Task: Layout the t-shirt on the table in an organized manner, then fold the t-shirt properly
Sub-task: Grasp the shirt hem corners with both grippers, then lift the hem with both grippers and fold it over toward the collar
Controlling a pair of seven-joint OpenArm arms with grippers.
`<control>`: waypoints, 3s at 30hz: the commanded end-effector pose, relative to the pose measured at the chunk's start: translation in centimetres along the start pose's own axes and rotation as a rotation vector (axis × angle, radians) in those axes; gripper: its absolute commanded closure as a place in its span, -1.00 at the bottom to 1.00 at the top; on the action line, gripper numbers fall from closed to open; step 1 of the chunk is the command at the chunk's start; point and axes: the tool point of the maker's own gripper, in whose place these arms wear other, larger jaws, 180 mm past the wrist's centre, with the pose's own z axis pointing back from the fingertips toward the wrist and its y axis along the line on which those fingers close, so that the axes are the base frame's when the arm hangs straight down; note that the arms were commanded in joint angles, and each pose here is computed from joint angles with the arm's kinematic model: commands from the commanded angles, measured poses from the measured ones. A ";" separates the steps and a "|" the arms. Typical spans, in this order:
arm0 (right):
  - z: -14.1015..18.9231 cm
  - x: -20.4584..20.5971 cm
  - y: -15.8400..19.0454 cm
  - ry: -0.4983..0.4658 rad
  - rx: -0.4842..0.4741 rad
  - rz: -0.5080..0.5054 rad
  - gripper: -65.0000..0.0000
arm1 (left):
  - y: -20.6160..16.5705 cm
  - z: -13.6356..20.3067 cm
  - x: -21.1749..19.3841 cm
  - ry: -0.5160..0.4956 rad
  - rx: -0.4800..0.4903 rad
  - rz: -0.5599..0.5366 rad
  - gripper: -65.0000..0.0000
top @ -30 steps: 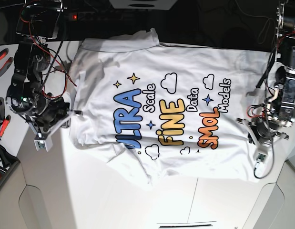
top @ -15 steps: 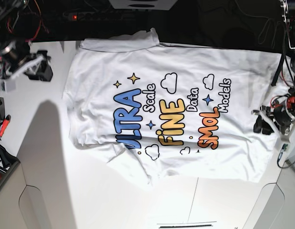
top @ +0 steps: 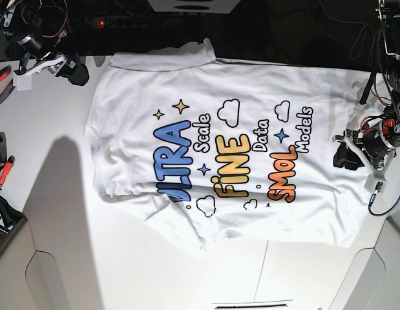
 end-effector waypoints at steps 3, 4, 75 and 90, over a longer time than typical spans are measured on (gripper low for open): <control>-0.9 -0.5 0.9 0.025 0.039 0.012 0.22 | 0.6 0.5 2.0 -0.053 0.005 -0.019 0.17; -1.3 -1.0 1.1 0.044 0.044 0.016 0.22 | 0.6 0.5 2.0 -0.054 0.005 -0.019 0.17; -4.8 -4.4 4.4 0.213 0.073 0.182 1.00 | 12.6 9.4 -14.5 0.037 0.160 0.665 0.01; -4.6 -4.2 5.2 0.216 0.102 0.176 1.00 | 12.6 9.7 -12.2 -0.036 0.101 0.724 1.00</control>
